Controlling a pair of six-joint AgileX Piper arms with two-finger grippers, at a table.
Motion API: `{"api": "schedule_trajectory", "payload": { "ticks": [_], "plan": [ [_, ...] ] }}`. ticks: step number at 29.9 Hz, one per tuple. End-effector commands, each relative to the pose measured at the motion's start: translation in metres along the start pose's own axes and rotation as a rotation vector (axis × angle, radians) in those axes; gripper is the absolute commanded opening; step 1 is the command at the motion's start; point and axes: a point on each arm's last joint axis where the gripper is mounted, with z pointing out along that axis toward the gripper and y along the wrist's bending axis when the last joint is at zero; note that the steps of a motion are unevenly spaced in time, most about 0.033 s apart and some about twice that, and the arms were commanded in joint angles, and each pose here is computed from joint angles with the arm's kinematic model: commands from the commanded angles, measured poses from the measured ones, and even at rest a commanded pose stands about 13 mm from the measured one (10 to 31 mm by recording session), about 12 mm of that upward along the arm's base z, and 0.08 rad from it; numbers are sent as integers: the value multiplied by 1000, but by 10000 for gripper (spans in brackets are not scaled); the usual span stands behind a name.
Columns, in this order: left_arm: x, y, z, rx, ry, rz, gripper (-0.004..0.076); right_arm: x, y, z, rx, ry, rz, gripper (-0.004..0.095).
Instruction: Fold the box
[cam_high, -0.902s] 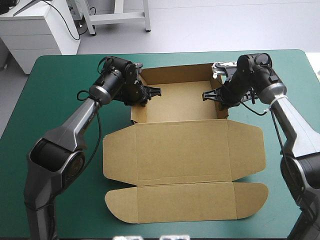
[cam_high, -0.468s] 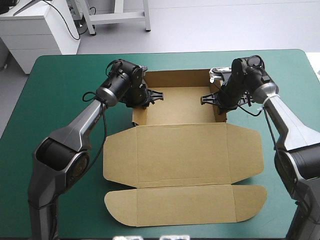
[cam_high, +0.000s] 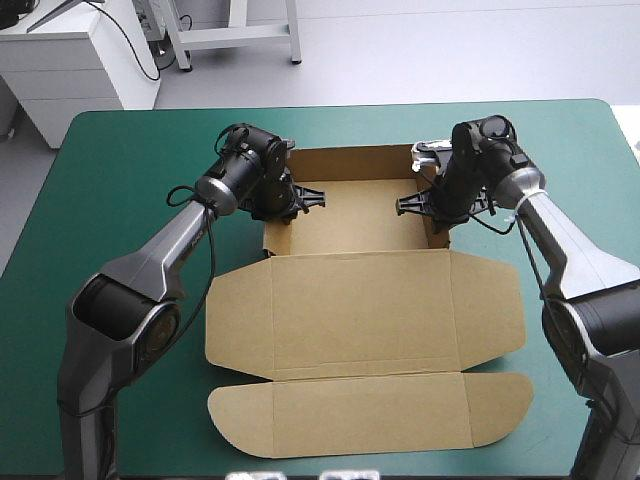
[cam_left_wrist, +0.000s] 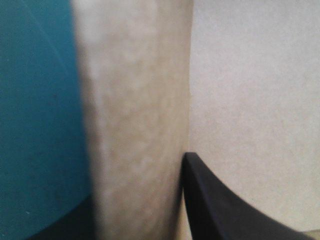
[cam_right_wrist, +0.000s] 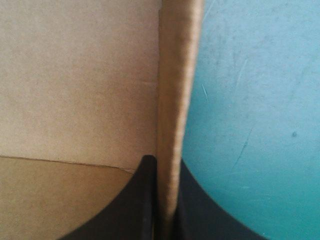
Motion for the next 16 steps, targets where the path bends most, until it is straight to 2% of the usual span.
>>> {"api": "schedule_trajectory", "payload": {
  "ticks": [1, 16],
  "plan": [
    [9, -13, -37, 96, -4, 27, -8, -1, 10, -19, -56, -55, -9, -14],
    [9, -14, -32, 106, 10, 25, -8, -2, 11, -9, -68, -16, -21, -13]
  ]
}}
